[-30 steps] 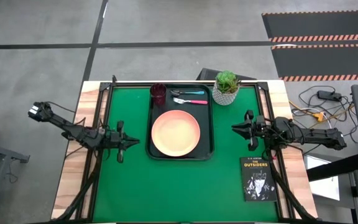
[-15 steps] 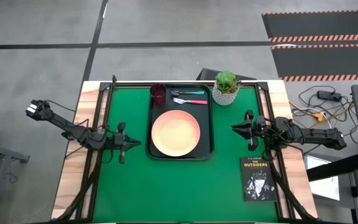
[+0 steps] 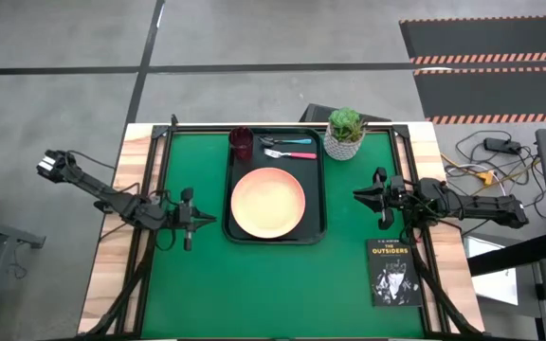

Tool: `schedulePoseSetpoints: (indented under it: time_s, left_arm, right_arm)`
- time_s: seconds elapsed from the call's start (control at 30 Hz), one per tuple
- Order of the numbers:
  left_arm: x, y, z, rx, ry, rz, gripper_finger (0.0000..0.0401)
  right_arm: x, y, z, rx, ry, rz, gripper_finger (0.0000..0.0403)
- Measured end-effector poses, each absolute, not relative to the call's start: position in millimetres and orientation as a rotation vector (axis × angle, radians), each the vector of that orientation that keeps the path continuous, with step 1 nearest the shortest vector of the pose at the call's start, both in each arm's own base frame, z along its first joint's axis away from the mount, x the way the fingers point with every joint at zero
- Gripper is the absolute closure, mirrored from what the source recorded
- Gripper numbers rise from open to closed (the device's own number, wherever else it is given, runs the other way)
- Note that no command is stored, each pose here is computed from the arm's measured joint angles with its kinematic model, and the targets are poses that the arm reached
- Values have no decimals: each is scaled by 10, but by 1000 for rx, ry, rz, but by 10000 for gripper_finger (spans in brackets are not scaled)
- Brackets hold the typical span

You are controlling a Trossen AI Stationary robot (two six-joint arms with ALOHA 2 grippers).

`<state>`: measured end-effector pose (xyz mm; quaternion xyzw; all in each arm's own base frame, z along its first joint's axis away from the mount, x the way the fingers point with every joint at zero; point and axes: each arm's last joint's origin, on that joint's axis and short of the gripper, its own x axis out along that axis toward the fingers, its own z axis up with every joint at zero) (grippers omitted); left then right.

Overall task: Pick and place plate/cup/fork/spoon on tray
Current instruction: Return to Home Position

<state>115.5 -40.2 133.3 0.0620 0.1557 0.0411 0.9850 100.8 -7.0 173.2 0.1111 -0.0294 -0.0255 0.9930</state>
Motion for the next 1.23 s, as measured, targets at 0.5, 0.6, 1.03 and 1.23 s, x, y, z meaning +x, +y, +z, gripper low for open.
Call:
schedulePoseSetpoints:
  time_s: [0.5,0.6,1.03,1.23]
  left_arm:
    - [1173,-411,1254,161,381,84,399]
    - [1176,-413,1238,168,394,84,399]
    - [1187,-418,1162,204,458,85,399]
    - [1190,-420,1130,218,485,85,399]
  right_arm:
    - [1008,-70,1732,223,-59,-51,351]
    - [1008,-70,1732,223,-59,-51,351]
    - [1008,-70,1732,223,-59,-51,351]
    - [1008,-70,1732,223,-59,-51,351]
